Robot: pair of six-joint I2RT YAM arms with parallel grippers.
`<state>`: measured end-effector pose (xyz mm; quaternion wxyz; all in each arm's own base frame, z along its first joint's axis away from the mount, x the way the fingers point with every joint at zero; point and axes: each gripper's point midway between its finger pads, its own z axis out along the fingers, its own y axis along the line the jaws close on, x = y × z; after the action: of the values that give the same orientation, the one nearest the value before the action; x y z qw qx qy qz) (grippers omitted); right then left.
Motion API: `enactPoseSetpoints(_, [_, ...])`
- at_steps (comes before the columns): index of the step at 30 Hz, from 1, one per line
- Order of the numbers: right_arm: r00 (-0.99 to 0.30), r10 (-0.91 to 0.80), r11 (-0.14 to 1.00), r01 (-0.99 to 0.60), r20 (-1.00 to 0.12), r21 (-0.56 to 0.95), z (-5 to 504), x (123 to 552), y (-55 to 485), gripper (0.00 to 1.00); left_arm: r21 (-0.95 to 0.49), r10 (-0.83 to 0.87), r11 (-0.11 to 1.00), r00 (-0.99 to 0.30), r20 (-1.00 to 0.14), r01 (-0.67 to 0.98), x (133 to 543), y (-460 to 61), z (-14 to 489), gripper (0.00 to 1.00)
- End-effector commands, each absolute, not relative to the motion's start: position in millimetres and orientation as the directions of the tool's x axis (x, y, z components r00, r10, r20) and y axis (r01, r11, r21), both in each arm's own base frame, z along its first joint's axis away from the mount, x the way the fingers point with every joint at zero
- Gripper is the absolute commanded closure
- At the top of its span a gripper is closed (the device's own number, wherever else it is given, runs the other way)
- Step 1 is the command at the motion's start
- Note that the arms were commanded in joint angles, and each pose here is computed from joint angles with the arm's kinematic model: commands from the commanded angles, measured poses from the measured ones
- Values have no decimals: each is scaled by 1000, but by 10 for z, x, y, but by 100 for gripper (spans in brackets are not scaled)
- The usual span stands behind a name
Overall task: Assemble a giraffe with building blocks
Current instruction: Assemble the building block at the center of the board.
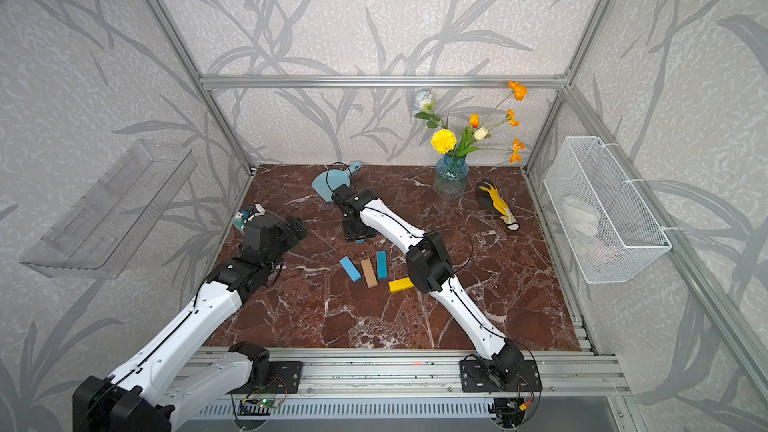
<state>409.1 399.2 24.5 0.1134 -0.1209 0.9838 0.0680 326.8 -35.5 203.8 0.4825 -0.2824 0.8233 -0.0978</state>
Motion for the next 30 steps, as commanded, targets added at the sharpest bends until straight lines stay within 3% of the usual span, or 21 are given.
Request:
enactPoseSetpoints(1, [-954, -208, 967, -234, -218, 102, 125, 4083, 3979, 47, -414, -542, 832, -381, -749, -370, 3248, -344, 2021, 5])
enactPoseSetpoints(7, [-950, -207, 970, -230, -235, 76, 118, 4105, 3967, 53, -415, -543, 832, -380, -749, -369, 3241, -342, 2026, 5])
enactPoseSetpoints(11, [-949, -198, 974, -219, -245, 61, 129, 4110, 3964, 67, -414, -541, 832, -378, -751, -368, 3235, -340, 2035, 5])
enactPoseSetpoints(20, [-953, -117, 993, -121, -278, -4, 249, 4049, 3891, 68, -417, -542, 832, -377, -751, -367, 3229, -338, 2046, 5])
enactPoseSetpoints(30, [-964, -35, 999, -42, -265, 23, 244, 4006, 3905, 67, -423, -546, 830, -376, -749, -364, 3233, -347, 2053, 5])
